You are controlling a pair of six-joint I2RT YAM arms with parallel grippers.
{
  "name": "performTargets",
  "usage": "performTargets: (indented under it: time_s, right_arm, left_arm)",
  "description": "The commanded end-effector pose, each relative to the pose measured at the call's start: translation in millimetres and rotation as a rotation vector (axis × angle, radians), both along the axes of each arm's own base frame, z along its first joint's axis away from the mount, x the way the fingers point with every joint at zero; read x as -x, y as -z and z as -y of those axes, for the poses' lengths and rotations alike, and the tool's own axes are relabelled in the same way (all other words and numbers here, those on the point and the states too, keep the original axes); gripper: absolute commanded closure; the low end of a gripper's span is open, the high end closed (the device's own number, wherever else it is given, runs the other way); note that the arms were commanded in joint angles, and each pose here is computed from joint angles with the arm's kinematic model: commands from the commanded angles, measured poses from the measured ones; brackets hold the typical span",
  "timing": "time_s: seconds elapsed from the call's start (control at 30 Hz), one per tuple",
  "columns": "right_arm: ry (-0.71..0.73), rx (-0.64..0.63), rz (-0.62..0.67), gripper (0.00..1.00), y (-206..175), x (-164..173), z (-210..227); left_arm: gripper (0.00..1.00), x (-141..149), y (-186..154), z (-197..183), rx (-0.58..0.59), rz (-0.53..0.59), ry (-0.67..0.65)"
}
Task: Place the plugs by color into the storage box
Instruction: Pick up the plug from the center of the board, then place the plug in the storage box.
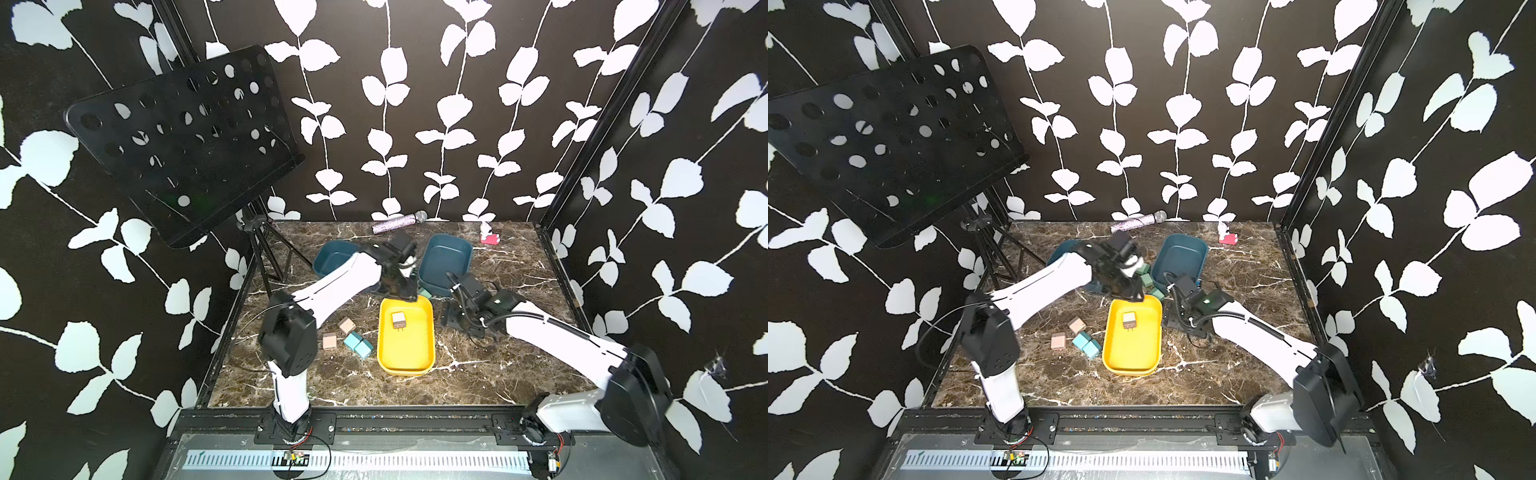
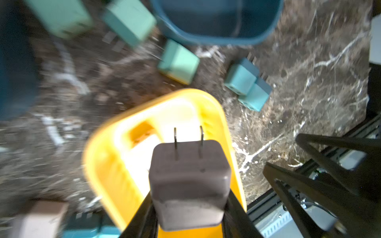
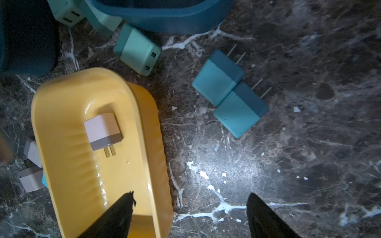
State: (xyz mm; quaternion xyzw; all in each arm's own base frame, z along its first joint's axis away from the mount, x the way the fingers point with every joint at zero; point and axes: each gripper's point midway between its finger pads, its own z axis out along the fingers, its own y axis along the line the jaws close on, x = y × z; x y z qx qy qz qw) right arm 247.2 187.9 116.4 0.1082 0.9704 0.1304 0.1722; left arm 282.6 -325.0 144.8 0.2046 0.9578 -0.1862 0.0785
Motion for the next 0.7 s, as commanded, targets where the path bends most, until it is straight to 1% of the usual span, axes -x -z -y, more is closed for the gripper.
performTargets:
  time_s: [0.0, 0.13, 0.23, 0.33, 0.47, 0.6, 0.67]
  right_arm:
    - [0.067, 0.030, -0.013, 0.16, 3.2, 10.5, 24.9]
    - [0.112, 0.020, -0.019, 0.16, 10.0, 21.6, 40.1]
    - [0.132, 0.011, -0.027, 0.16, 15.7, 28.9, 45.4]
    - [0.138, 0.005, -0.030, 0.16, 15.9, 33.0, 47.7]
    - [0.144, 0.012, -0.024, 0.16, 15.2, 35.9, 52.1]
    - [0.142, 0.021, -0.035, 0.16, 18.2, 37.8, 53.3]
    - [0.142, 0.023, -0.036, 0.16, 18.6, 37.8, 53.5]
  left_arm:
    - [0.65, 13.5, 9.3, 17.7, 0.001, -0.036, -0.013]
    - [0.65, 24.1, 39.2, 26.0, -0.034, -0.083, -0.001]
    - [0.65, 24.3, 61.5, 31.5, -0.036, -0.093, 0.012]
    - [0.65, 21.7, 80.4, 28.8, -0.070, -0.093, 0.013]
    - [0.64, 16.7, 98.0, 33.3, -0.070, -0.088, 0.007]
    - [0.63, 13.7, 112.4, 29.9, -0.109, -0.087, 0.000]
    - [0.60, 14.0, 117.7, 26.4, -0.130, -0.091, -0.007]
